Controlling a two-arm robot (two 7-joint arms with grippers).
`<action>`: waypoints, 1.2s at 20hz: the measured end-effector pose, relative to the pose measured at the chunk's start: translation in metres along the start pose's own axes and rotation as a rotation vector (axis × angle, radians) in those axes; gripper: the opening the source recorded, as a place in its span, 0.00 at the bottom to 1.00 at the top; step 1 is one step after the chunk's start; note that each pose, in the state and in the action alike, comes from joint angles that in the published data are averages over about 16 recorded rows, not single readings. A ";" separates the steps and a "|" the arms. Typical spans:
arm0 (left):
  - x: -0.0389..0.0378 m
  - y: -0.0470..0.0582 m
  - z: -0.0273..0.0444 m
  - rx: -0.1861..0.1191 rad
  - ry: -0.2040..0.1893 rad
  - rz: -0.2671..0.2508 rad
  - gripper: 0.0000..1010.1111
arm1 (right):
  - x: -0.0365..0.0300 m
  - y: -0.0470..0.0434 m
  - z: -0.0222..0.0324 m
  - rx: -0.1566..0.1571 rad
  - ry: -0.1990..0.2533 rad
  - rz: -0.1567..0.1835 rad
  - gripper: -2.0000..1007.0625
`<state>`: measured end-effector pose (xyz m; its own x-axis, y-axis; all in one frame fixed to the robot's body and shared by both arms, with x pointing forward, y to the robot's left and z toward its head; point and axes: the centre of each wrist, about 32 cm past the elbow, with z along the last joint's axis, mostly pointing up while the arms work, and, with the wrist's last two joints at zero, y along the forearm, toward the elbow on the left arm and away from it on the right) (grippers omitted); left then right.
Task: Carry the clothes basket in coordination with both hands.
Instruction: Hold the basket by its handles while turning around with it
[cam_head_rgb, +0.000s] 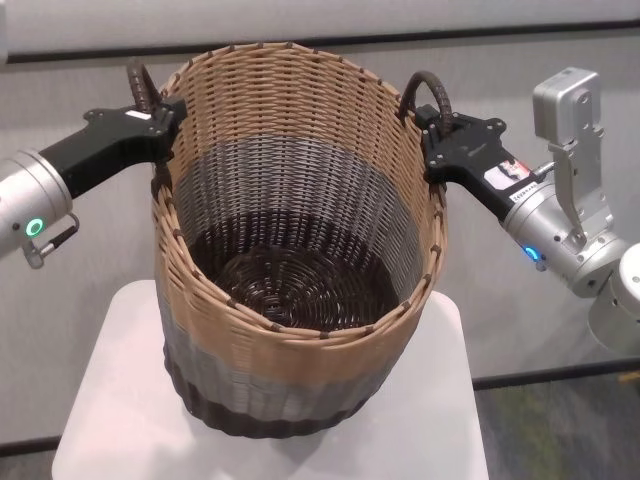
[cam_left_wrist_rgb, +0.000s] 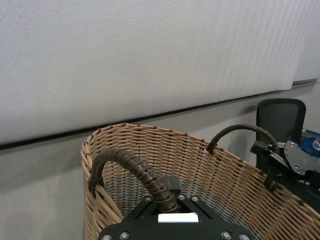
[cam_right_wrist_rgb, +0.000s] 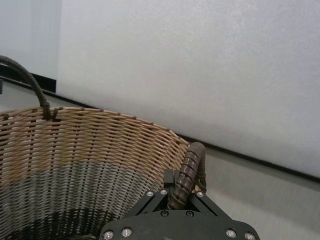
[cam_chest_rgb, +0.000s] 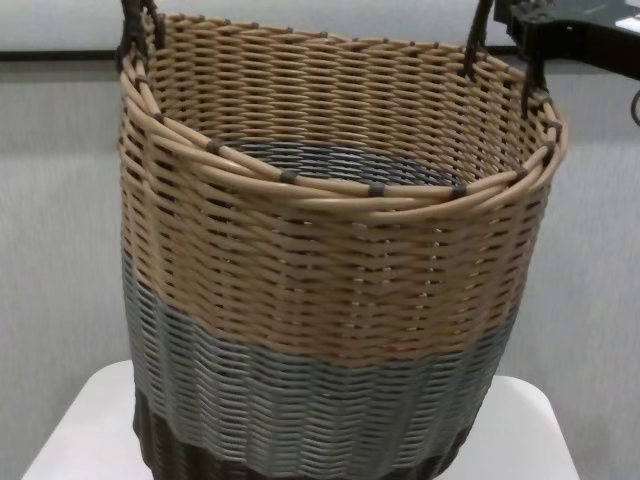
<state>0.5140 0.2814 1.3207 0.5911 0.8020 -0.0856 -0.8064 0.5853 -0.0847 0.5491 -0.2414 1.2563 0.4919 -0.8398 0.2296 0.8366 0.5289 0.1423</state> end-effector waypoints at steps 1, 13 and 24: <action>-0.0001 0.000 0.0000 0.002 0.006 -0.001 0.00 | -0.0003 -0.0002 0.0012 -0.004 0.002 0.001 0.01; -0.0014 0.000 -0.0009 0.022 0.031 0.006 0.00 | -0.0040 -0.0058 0.0129 -0.044 0.015 0.012 0.01; -0.0020 0.000 -0.0014 0.026 0.012 0.015 0.00 | -0.0043 -0.0074 0.0123 -0.051 0.012 0.015 0.01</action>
<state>0.5127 0.2797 1.3195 0.5786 0.8096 -0.0990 -0.8156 0.5758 -0.0576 0.5379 -0.2402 1.2661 0.5074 -0.8332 0.2197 0.8400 0.5351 0.0893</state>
